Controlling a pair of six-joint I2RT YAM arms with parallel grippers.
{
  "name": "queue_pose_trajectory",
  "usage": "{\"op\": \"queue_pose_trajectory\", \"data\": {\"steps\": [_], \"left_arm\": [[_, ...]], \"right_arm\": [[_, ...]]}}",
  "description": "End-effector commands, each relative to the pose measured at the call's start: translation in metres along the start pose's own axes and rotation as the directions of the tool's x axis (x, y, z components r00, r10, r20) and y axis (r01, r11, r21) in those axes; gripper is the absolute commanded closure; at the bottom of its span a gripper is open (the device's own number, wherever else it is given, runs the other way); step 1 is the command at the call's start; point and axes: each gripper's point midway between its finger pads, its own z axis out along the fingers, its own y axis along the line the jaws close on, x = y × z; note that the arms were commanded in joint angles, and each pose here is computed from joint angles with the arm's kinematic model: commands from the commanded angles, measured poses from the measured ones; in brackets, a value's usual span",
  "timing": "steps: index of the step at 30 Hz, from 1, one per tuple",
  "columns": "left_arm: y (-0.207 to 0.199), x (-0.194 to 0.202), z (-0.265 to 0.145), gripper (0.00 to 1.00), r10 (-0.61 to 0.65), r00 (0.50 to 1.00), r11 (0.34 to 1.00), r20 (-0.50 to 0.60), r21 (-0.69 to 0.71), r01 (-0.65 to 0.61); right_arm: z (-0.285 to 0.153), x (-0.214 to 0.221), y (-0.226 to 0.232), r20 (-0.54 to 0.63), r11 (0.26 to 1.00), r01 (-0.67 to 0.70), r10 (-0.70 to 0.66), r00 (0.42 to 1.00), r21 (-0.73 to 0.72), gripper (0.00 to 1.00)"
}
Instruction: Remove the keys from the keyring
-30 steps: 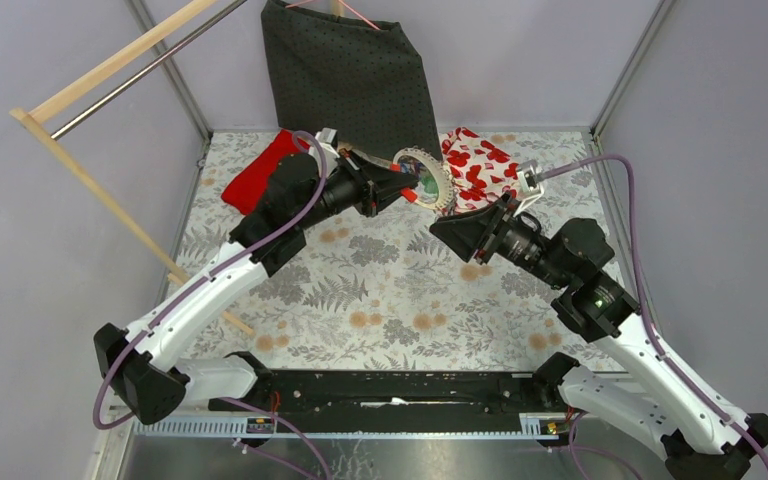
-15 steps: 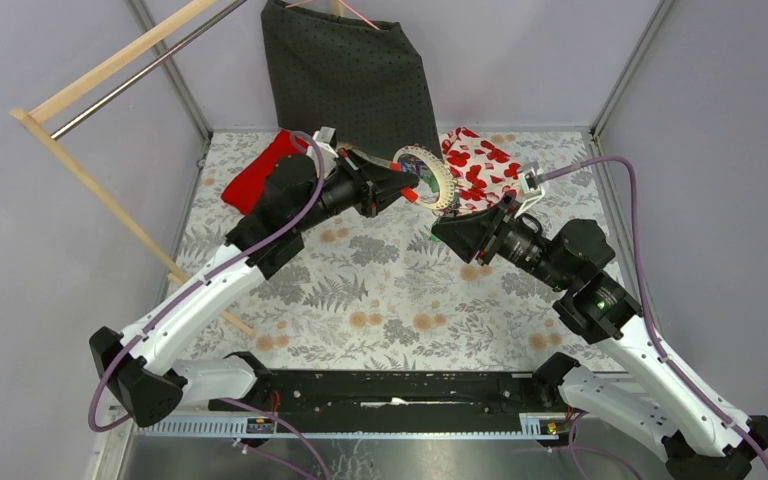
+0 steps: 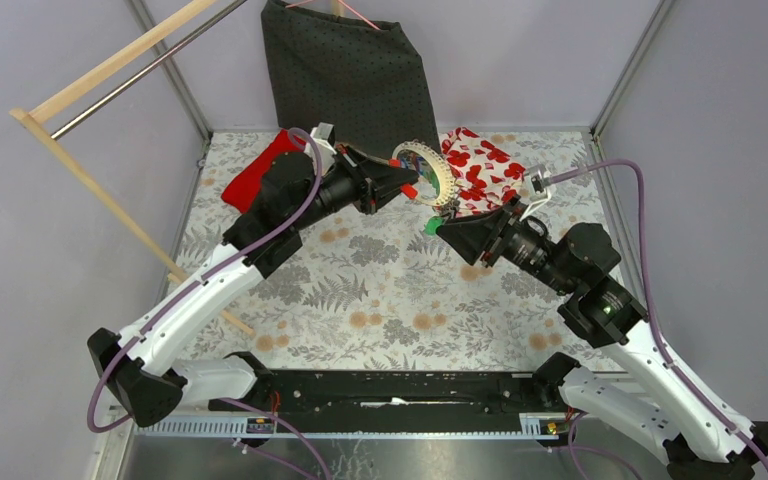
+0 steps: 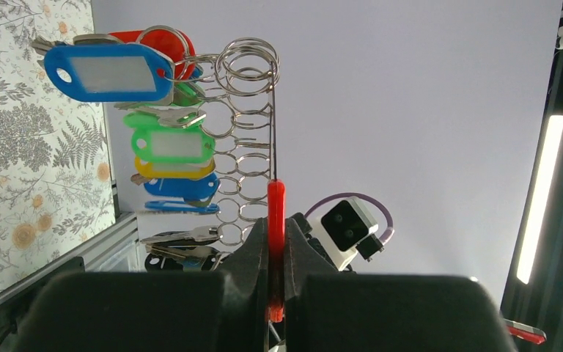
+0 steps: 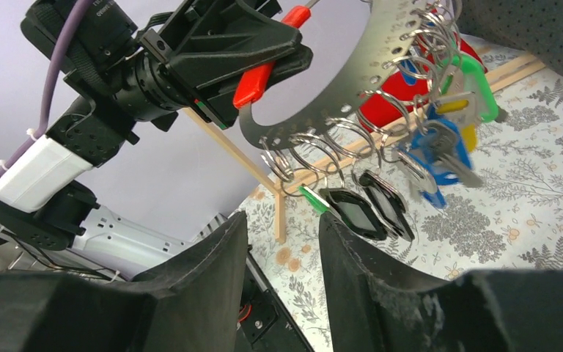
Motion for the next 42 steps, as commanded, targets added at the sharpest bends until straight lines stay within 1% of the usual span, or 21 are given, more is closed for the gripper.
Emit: {"op": "queue_pose_trajectory", "data": {"steps": [1, 25, 33, 37, 42], "left_arm": [[-0.057, 0.001, -0.019, 1.0, 0.02, 0.999, 0.989, 0.025, 0.148, -0.024], [-0.063, 0.009, -0.018, 1.0, 0.023, 1.0, 0.988, 0.013, 0.152, -0.024], [-0.062, 0.01, -0.017, 1.0, 0.021, 1.0, 0.988, 0.014, 0.15, -0.023], [-0.061, 0.01, -0.017, 1.0, 0.02, 1.0, 0.989, 0.017, 0.148, -0.022], [-0.058, 0.008, -0.016, 1.0, 0.018, 1.0, 0.989, 0.025, 0.144, -0.021]], "right_arm": [[-0.004, -0.004, -0.002, 0.02, 0.999, 0.026, -0.027, 0.999, 0.022, 0.51], [-0.001, -0.005, -0.003, 0.024, 0.999, 0.051, -0.051, 0.998, 0.015, 0.46], [0.004, -0.007, 0.005, 0.033, 0.998, 0.054, -0.052, 0.998, -0.034, 0.47], [0.006, -0.003, 0.008, 0.016, 0.997, 0.048, -0.047, 0.999, -0.056, 0.47], [0.008, 0.0, 0.011, 0.012, 0.996, 0.028, -0.027, 1.0, -0.085, 0.51]]}}
